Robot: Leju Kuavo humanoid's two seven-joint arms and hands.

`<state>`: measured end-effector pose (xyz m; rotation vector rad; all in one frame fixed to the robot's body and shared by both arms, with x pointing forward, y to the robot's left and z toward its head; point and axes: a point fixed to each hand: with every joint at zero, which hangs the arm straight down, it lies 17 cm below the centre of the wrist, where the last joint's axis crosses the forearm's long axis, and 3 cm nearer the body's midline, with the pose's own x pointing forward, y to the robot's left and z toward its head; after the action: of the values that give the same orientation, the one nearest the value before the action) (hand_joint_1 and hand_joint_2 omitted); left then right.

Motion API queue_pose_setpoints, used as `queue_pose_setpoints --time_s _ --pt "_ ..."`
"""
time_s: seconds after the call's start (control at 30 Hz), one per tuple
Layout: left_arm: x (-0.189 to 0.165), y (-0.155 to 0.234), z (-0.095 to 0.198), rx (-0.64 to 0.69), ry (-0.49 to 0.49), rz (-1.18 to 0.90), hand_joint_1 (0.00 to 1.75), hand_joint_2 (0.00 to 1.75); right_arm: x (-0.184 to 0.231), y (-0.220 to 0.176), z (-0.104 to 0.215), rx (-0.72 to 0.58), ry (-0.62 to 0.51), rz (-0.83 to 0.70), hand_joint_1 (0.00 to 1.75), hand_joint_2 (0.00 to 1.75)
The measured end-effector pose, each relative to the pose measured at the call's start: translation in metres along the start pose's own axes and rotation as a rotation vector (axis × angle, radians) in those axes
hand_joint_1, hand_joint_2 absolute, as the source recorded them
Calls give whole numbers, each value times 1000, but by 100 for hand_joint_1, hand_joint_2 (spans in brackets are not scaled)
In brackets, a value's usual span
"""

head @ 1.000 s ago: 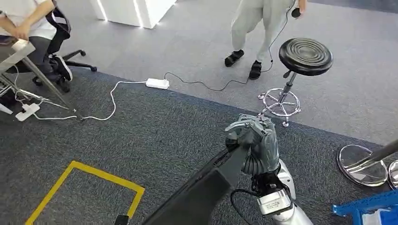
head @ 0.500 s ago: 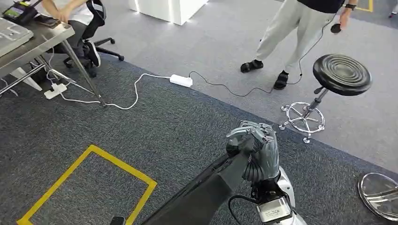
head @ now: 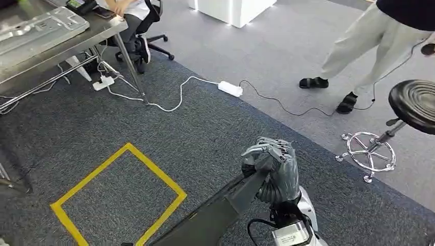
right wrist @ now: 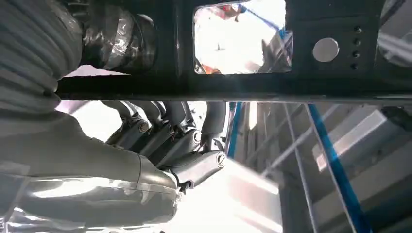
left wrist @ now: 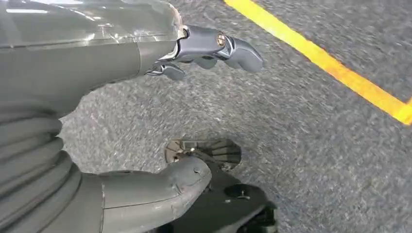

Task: Take the parts from the cabinet and place them on the table.

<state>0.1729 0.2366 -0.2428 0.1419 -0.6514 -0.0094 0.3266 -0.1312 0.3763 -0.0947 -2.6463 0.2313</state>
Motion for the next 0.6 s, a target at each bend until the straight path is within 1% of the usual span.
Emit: queue_pose_setpoints --time_s 0.3,0.4,0.6 --pt "2 -5 1 -13 -10 -9 0 175 2 1 -2 -1 -11 12 175 175" --pt "9 -5 -2 -12 -21 -6 0 175 1 -1 -1 -10 -7 15 175 175" --pt "4 -7 1 -16 -14 -2 0 175 0 -1 -2 -9 -7 15 175 175"
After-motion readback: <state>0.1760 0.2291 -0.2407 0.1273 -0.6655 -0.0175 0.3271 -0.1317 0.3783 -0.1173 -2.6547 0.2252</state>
